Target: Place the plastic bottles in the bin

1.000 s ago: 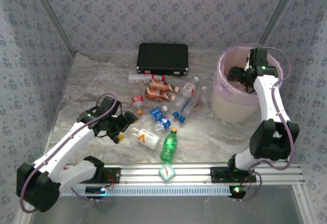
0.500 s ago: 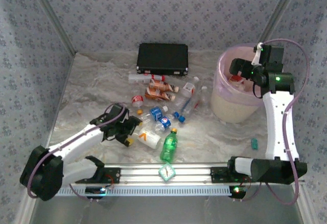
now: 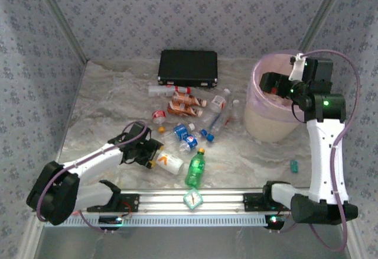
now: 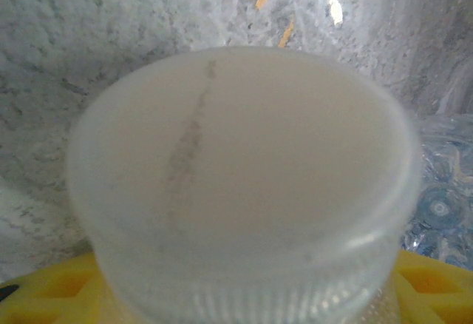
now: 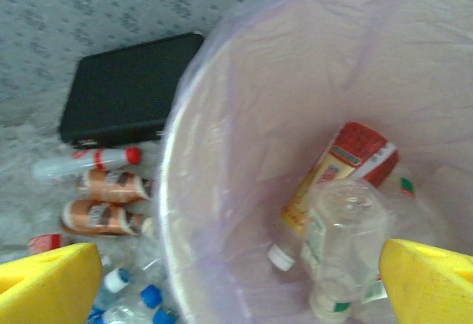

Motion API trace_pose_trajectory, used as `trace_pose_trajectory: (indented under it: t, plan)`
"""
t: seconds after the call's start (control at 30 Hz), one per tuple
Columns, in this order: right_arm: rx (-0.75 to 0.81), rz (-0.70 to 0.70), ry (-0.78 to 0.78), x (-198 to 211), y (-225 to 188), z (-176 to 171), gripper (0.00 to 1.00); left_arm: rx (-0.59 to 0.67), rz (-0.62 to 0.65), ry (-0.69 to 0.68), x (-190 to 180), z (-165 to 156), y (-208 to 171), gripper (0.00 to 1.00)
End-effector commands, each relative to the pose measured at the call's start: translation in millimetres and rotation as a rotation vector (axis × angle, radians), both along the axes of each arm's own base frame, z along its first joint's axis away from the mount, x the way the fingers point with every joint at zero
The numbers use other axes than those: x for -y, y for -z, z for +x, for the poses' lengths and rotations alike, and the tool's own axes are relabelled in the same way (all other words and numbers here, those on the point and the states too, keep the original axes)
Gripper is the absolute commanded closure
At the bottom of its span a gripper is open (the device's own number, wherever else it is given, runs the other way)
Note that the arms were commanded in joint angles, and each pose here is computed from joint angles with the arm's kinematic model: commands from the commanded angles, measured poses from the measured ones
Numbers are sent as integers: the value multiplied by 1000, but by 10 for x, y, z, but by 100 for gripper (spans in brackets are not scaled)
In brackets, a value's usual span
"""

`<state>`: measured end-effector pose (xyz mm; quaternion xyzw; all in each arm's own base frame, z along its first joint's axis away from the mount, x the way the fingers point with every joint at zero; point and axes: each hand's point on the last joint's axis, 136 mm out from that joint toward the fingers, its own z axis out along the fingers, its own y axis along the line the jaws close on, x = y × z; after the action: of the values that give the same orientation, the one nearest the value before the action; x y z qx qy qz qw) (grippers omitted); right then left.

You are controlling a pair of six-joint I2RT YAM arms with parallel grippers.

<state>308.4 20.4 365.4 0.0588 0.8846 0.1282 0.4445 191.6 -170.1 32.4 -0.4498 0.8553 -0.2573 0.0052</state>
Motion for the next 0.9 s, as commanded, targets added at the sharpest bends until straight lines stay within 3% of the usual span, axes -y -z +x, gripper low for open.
trace_pose_trajectory:
  t: [0.0,0.17,0.37,0.6,0.87]
  plan:
    - [85,98,-113,-270,-333,-189,3,66,20,35,16,96,-267,40]
    - [123,179,-228,-619,-449,-266,4,192,60,169,79,278,-706,44]
    - [24,127,-470,-1381,-317,-396,7,379,90,245,121,696,-1154,49]
    - [-167,65,-650,-2168,247,-499,10,585,120,283,158,1143,-1708,63]
    - [-297,67,-789,-2710,697,-456,16,739,29,368,328,1433,-2250,69]
